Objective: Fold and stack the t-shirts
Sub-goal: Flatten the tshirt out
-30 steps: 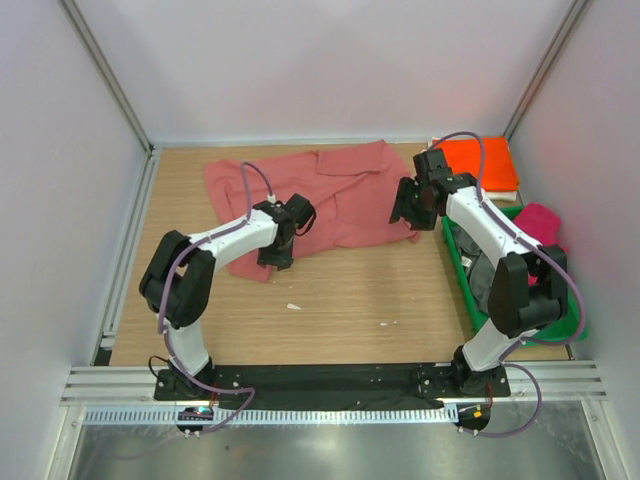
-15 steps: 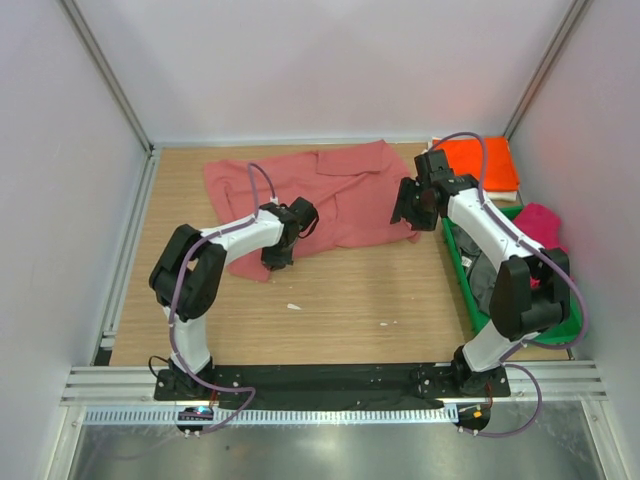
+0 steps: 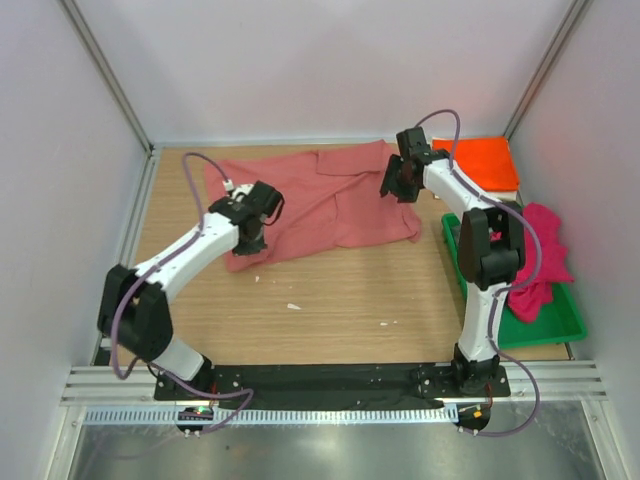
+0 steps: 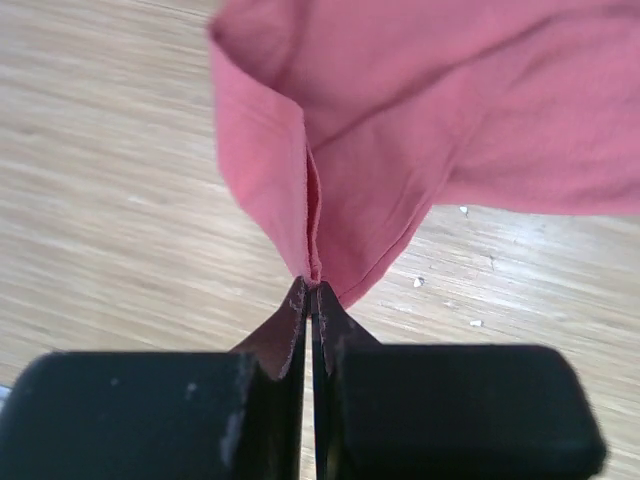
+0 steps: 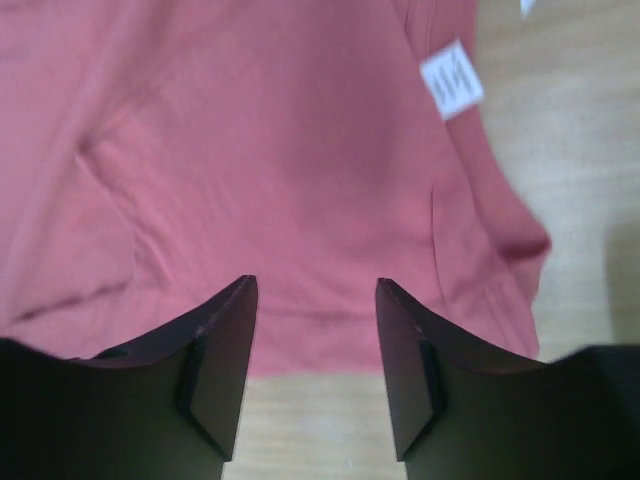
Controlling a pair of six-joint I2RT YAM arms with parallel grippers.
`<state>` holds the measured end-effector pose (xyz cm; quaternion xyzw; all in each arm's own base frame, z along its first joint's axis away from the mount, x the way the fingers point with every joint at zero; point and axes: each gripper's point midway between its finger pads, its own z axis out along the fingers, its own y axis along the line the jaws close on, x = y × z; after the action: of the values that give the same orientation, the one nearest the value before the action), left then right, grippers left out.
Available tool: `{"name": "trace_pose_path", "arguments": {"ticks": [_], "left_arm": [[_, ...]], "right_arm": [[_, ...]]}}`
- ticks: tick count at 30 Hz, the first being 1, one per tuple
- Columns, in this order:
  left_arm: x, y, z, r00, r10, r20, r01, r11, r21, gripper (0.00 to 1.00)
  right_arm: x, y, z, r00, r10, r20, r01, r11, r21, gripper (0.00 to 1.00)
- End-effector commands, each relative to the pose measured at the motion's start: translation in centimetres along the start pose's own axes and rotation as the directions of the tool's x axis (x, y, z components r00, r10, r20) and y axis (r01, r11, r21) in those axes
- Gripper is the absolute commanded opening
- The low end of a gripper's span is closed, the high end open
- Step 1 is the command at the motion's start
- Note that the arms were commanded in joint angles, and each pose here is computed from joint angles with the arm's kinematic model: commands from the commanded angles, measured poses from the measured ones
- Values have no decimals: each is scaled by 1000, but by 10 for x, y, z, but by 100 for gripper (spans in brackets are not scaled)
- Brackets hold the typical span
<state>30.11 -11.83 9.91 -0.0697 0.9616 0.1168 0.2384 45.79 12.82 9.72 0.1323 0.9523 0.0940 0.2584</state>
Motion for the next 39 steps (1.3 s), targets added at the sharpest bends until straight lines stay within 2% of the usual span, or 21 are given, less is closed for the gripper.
{"name": "trace_pose_path", "arguments": {"ticks": [1, 3, 7, 9, 16, 31, 37, 39], "left_arm": [[-5, 34, -30, 986, -156, 55, 155, 988, 14, 0], [-2, 30, -33, 982, -180, 55, 176, 982, 68, 0], [-1, 14, -43, 978, -205, 34, 195, 963, 187, 0], [-1, 13, -44, 980, -196, 39, 184, 963, 198, 0], [2, 9, -40, 987, -163, 13, 156, 965, 212, 0], [0, 18, -37, 990, -144, -6, 142, 964, 223, 0], [1, 21, -36, 990, -142, -9, 140, 965, 222, 0], [1, 22, -36, 990, -140, -9, 139, 965, 221, 0]], "right_arm": [[-58, 10, 2, 986, 3, 166, -5, 1000, 15, 53], [-67, 4, 20, 980, -57, 193, 46, 997, 59, 42], [-101, 5, 37, 946, -162, 280, 137, 985, 107, 41], [-103, 5, 53, 942, -194, 273, 167, 979, 118, 44], [-123, 17, 69, 925, -205, 321, 182, 978, 99, 42], [-120, 13, 105, 928, -229, 293, 201, 972, 122, 38], [-115, 10, 115, 931, -241, 275, 210, 968, 137, 34], [-114, 8, 116, 932, -243, 267, 211, 967, 145, 26]]}}
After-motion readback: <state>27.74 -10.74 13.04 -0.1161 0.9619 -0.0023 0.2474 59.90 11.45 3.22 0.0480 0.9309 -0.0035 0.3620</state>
